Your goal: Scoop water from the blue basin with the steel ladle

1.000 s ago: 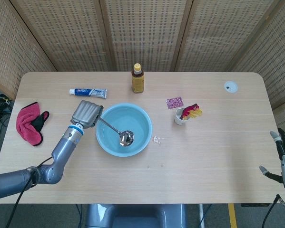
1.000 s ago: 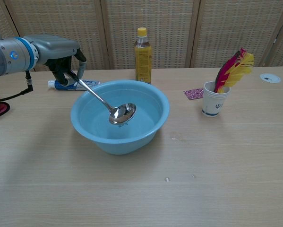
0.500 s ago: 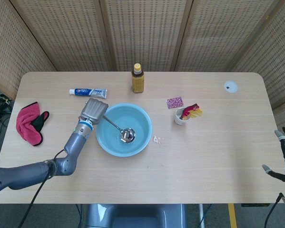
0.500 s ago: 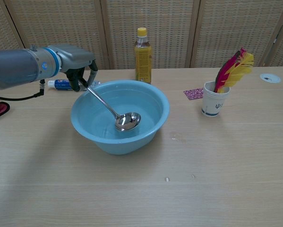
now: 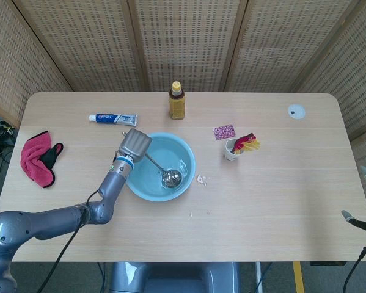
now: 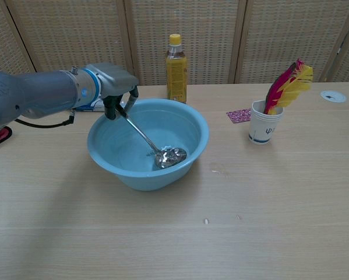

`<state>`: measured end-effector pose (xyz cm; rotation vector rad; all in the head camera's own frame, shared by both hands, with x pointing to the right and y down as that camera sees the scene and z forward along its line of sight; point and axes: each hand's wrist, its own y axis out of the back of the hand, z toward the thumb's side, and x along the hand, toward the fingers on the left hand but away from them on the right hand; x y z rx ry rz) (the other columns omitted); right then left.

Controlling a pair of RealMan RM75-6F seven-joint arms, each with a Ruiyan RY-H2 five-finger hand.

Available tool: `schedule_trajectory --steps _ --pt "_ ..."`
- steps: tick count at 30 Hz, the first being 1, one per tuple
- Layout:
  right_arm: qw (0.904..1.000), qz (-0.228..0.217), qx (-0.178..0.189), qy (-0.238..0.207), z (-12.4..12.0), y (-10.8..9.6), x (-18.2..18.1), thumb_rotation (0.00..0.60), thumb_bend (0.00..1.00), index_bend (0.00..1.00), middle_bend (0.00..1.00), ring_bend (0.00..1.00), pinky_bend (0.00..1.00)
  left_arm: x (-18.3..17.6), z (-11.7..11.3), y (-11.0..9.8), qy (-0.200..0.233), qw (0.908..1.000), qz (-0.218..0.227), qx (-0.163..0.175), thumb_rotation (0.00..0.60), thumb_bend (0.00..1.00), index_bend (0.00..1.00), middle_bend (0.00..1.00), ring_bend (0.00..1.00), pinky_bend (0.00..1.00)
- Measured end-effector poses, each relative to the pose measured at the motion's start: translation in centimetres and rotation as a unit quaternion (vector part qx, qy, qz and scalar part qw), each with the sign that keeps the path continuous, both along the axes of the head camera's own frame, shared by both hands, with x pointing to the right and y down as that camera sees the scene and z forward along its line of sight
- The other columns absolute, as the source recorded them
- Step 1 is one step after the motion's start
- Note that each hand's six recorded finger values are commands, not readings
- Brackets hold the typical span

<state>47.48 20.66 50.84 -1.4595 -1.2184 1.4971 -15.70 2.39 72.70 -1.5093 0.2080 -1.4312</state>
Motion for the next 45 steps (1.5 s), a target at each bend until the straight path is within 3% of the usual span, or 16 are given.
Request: schedule_trajectory --steps 8,16,39,45 --pt "1.0000 0.007 -0.004 0.002 0.3 -0.3 0.4 0.600 0.00 0.00 0.00 0.00 0.00 0.5 1.0 -0.1 -0.017 0.9998 0.008 0.004 0.600 0.58 0.73 0.97 0.92 1.00" --pt "0.9999 0.008 -0.008 0.002 0.5 -0.3 0.5 0.600 0.00 0.00 0.00 0.00 0.00 0.5 0.5 -0.6 0.004 0.9999 -0.015 0.002 0.600 0.58 0.73 0.97 0.91 1.00" --pt "0.9999 0.000 -0.014 0.004 0.9 -0.4 -0.2 0.600 0.00 0.00 0.00 0.00 0.00 1.0 -8.2 -3.5 0.011 0.9989 -0.007 0.045 0.600 0.58 0.74 0.97 0.91 1.00" --pt "0.9999 -0.001 -0.015 0.003 0.9 -0.4 -0.3 0.600 0.00 0.00 0.00 0.00 0.00 0.6 -9.4 -3.7 0.011 0.9987 -0.007 0.049 0.600 0.58 0.74 0.97 0.91 1.00"
